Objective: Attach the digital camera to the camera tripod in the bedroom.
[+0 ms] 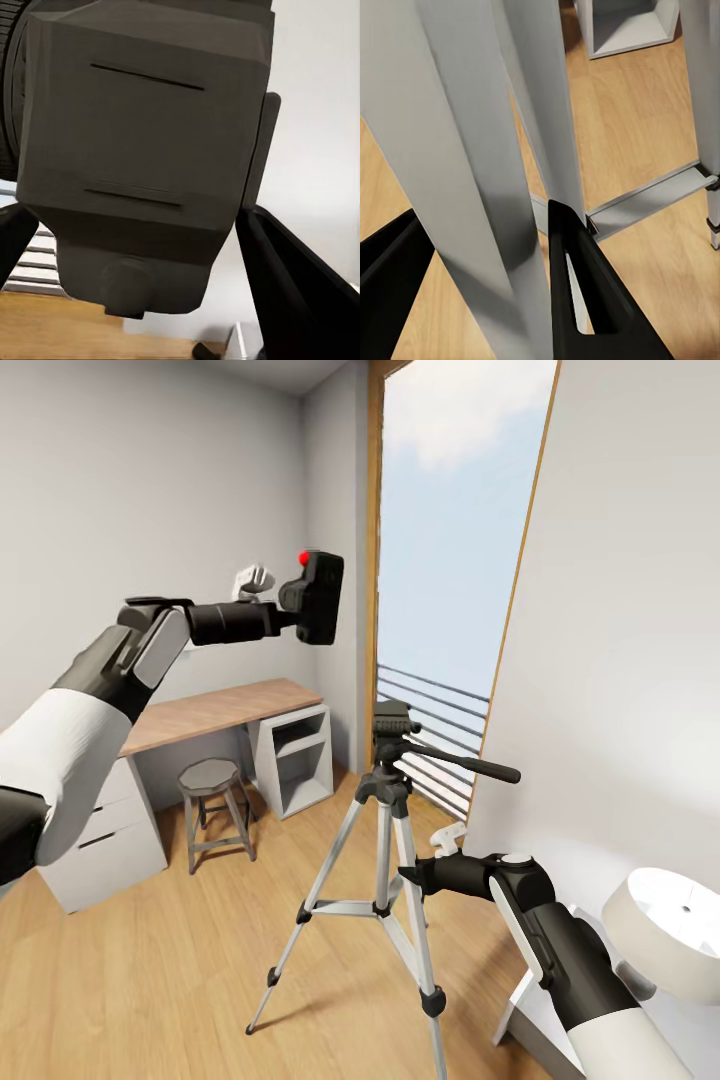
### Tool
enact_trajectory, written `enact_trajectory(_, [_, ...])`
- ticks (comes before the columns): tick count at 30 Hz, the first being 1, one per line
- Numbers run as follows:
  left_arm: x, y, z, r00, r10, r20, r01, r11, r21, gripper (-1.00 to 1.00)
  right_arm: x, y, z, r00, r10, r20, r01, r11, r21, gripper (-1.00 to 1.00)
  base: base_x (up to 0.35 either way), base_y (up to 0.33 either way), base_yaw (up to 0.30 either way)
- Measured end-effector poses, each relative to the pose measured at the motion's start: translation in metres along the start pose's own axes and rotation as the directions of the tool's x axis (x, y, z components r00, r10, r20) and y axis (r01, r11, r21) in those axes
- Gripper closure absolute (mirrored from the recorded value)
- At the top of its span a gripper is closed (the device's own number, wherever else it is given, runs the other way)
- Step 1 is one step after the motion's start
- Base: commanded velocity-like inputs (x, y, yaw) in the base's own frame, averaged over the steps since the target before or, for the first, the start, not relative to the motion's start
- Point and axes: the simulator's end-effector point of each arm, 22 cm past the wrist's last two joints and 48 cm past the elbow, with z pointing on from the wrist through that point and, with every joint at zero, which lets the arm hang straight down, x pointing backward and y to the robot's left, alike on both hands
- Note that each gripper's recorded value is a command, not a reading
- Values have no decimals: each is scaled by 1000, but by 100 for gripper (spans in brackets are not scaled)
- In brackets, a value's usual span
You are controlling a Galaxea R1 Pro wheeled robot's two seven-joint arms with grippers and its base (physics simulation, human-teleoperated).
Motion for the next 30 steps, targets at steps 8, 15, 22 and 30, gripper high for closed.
enact_trajectory(8, [39,-7,19,957,159,-243,-176,983,-51,100,0,0,0,1000,0,0,0,1000,-1,100,0,0,0])
enact_trajectory(15, [33,-43,38,804,379,-459,-419,908,16,100,0,-2,-2,1000,3,1,-3,1000,-1,100,0,0,0])
enact_trajectory(22, [33,-82,33,636,551,-541,-517,824,231,100,0,-2,-1,1000,4,1,-4,1000,1,100,0,0,0])
enact_trajectory(30, [36,-99,30,643,574,-507,-481,818,316,100,0,-1,-1,1000,4,1,-4,1000,1,100,0,0,0])
